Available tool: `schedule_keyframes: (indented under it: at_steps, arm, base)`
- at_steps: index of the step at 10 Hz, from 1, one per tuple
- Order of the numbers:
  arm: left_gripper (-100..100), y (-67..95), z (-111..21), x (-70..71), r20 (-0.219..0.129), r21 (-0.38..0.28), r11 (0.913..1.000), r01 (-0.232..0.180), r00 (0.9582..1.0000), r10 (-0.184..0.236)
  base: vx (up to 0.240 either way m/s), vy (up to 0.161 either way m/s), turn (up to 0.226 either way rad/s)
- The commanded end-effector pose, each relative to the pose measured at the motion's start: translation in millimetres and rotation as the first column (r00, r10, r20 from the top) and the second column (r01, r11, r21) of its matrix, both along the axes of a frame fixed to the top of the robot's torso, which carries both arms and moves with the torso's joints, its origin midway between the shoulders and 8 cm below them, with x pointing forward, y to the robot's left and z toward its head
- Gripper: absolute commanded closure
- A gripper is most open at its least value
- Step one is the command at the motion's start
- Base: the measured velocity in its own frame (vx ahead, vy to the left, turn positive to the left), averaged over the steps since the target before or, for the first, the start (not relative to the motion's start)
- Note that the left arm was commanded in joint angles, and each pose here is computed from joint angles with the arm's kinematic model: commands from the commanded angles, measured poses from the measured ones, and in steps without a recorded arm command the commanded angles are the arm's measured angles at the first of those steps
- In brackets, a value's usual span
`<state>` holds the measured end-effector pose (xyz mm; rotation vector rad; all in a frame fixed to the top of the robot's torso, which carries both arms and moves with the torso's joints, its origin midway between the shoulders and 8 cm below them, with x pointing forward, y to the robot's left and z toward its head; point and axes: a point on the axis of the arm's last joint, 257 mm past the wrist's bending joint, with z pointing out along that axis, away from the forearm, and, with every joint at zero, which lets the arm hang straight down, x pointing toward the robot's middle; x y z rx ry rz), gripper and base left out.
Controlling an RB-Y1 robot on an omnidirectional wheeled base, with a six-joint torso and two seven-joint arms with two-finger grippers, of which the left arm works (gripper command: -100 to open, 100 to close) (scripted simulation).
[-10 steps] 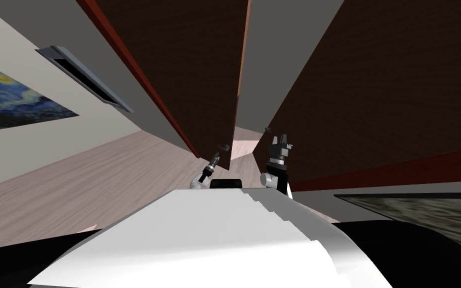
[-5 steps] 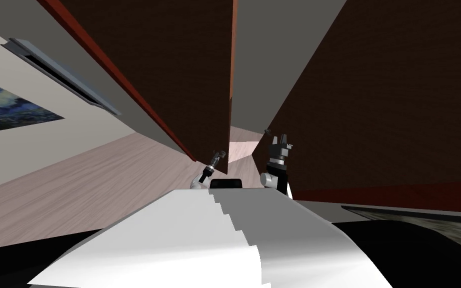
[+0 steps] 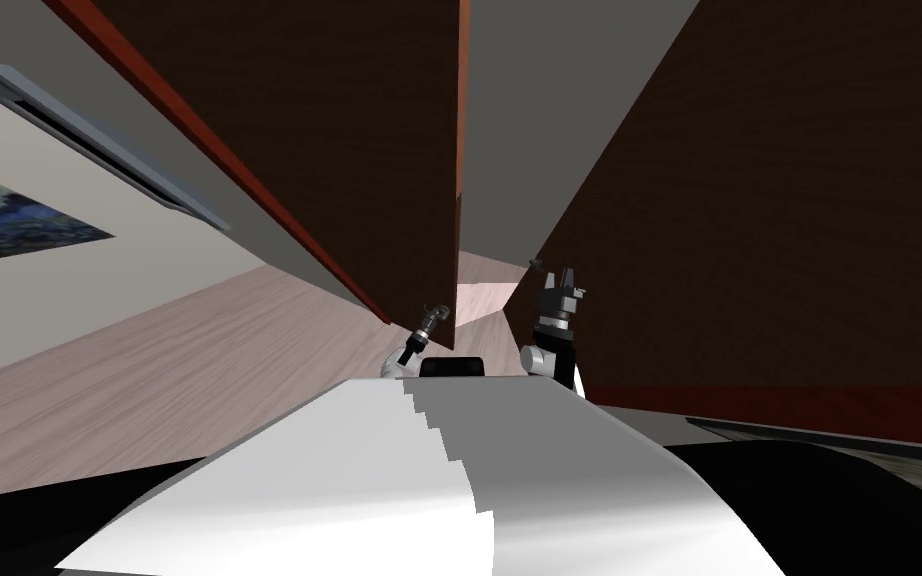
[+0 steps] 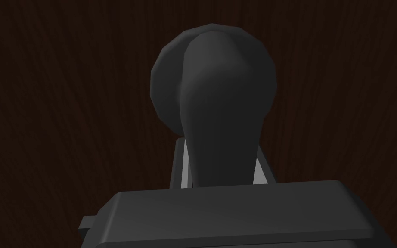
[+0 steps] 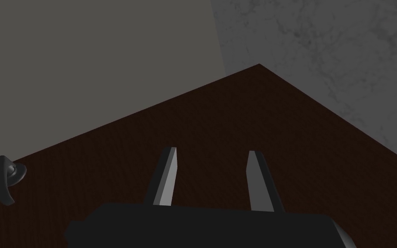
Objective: Push the door open
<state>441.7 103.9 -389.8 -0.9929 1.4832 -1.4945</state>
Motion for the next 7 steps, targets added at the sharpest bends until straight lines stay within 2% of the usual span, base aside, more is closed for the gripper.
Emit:
schedule_keyframes:
  at_steps: [1, 3, 4, 7]
  arm:
    - [100, -0.2, -1.4, -2.0, -0.002, 0.000, 1.0000, 0.001, 1.0000, -0.001]
    - [100, -0.2, -1.4, -2.0, -0.002, 0.000, 1.0000, 0.001, 1.0000, -0.001]
    - [100, 9.1, -0.5, 2.8, 0.001, 0.008, 0.9998, -0.018, 0.9998, 0.018]
    - [100, 26.1, -1.0, 7.9, 0.003, 0.018, 0.9984, -0.053, 0.9986, 0.053]
  base:
    - [0.000, 0.000, 0.000]
    - [0.000, 0.000, 0.000]
    - [0.078, -0.042, 0.025]
    - [0.155, -0.108, 0.046]
